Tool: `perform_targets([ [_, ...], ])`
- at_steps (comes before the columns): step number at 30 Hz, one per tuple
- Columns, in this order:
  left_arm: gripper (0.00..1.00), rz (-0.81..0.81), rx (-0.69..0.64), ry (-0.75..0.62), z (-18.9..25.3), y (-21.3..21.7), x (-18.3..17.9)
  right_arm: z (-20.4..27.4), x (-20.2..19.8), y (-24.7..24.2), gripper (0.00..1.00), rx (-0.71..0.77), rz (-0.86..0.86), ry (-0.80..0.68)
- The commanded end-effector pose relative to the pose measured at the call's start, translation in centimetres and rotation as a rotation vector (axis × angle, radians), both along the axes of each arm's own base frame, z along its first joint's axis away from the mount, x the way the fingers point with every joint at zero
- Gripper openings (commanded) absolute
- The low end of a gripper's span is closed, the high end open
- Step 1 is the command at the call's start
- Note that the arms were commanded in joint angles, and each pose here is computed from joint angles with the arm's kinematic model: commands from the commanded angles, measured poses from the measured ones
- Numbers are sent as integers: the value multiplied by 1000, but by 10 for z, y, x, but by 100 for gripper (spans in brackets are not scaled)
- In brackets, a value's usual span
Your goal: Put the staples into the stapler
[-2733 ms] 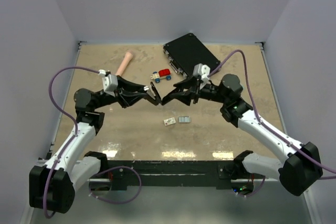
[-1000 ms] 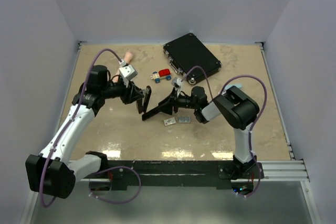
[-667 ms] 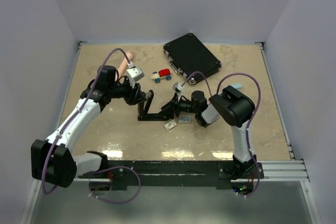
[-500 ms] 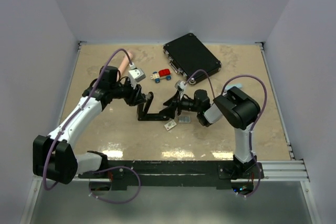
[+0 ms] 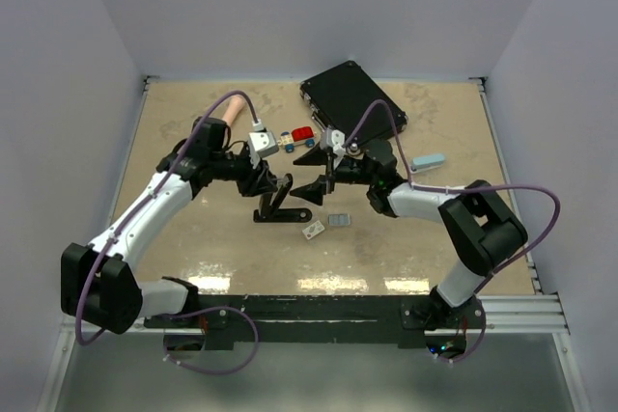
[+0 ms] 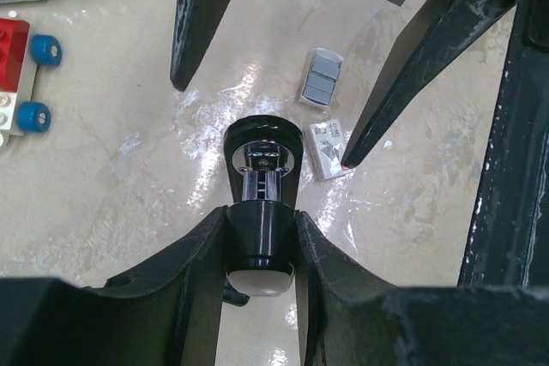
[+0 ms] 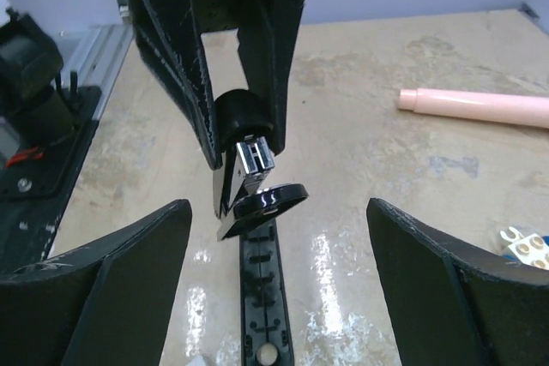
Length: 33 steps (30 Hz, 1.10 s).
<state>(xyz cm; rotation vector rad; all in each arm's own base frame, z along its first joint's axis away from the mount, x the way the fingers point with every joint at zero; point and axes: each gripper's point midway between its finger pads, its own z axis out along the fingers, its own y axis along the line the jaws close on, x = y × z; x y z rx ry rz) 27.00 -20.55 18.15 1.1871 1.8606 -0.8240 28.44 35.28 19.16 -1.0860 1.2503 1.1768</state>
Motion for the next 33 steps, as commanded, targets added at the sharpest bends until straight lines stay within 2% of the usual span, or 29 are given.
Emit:
perform_targets([
  [1, 0, -133, -72, -128, 39, -16, -3, 6, -10, 4, 88, -68, 73, -68],
  [12, 0, -228, -90, -157, 51, -31, -17, 15, -19, 16, 84, -97, 131, -77],
  [17, 0, -233, -87, -166, 54, -31, -17, 17, -19, 18, 77, -99, 141, -69],
  [18, 0, -234, -87, -165, 54, -31, -18, 17, -20, 17, 73, -101, 142, -68],
  [21, 0, -242, -82, -166, 53, -30, -20, 14, -21, 17, 45, -117, 149, -54],
  [23, 0, -243, -79, -174, 54, -30, -20, 14, -23, 16, 33, -129, 155, -50],
  [24, 0, -239, -80, -187, 58, -29, -21, 11, -24, 14, 19, -140, 156, -39],
  [26, 0, -203, -60, -212, 60, -24, -16, 15, -24, 10, 1, -140, 137, -44],
  [28, 0, -151, -71, -243, 70, -12, -8, 16, -22, 1, 0, -134, 113, -29],
  [30, 0, -116, -137, -255, 84, -3, -7, 37, -19, -9, 0, -77, 80, -37],
  [31, 0, -68, -170, -308, 97, 9, 6, 37, -16, -21, 0, -60, 49, -23],
  [32, 0, -55, -227, -254, 97, 10, 0, 56, -17, -30, 0, -14, 30, -46],
  [33, 0, -38, -259, -277, 107, 15, -2, 79, -19, -36, 0, 61, 20, -60],
])
